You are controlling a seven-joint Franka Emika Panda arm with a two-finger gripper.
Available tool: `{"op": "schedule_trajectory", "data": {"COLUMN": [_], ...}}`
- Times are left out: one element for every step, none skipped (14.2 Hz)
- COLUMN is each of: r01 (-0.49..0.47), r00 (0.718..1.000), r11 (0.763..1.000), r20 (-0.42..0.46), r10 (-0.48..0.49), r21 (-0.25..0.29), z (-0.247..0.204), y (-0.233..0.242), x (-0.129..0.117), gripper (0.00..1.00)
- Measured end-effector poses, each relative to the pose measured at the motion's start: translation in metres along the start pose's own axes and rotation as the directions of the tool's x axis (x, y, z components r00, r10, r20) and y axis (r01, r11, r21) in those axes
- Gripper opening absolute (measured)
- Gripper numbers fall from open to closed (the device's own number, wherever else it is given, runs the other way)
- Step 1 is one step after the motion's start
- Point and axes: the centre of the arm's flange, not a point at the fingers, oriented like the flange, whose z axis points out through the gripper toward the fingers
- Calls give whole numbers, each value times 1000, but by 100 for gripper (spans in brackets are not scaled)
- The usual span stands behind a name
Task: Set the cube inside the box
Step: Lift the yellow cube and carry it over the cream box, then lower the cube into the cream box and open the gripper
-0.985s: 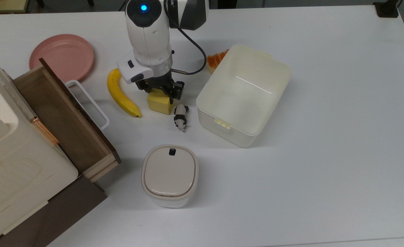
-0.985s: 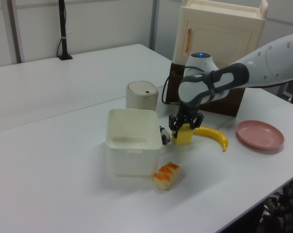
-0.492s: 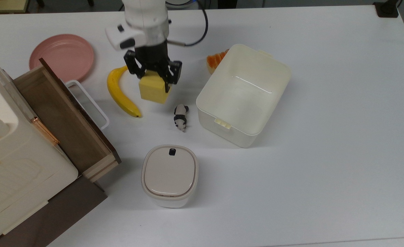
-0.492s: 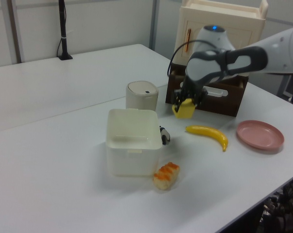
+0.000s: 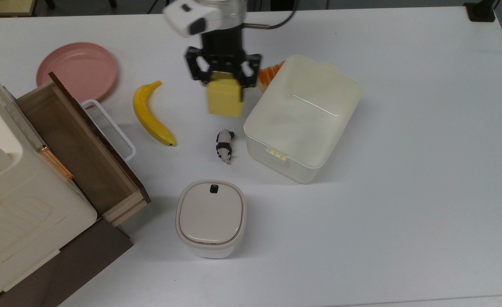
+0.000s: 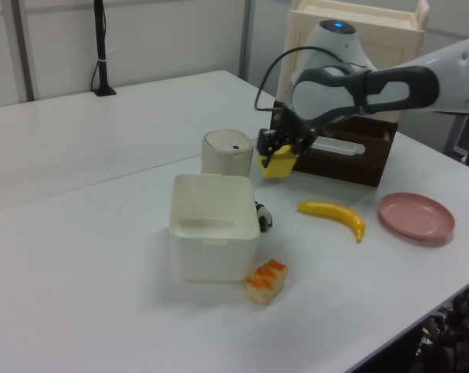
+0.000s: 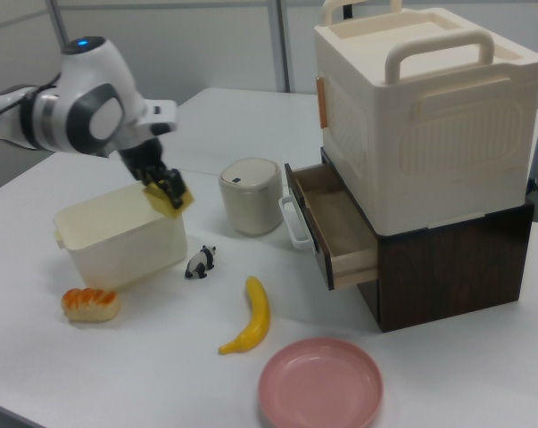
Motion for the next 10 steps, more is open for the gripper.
{"op": "schedule_trajectory", "data": {"r01": [9, 12, 16, 20, 27, 39, 33, 32, 32, 28], "r00": [1000, 1000, 1000, 1000, 1000, 999, 999, 999, 999, 1000], "r11": [1000, 1000, 999, 999, 999, 998, 998, 998, 998, 998], "r20": [1, 0, -3, -6, -9, -10, -8, -7, -5, -2], "r10": [-9, -12, -16, -20, -27, -39, -33, -32, -31, -28], "r21": [9, 19, 29, 37, 43, 49, 55, 57, 60, 61], "z": [-1, -3, -6, -9, -11, -13, -13, -13, -13, -13], "y": [-17, -34, -51, -63, -73, -82, -87, -90, -94, -97], "x": [-5, -9, -13, -16, -19, -22, -24, -25, -27, -29], "gripper": [63, 63, 63, 63, 63, 63, 67, 77, 87, 95]}}
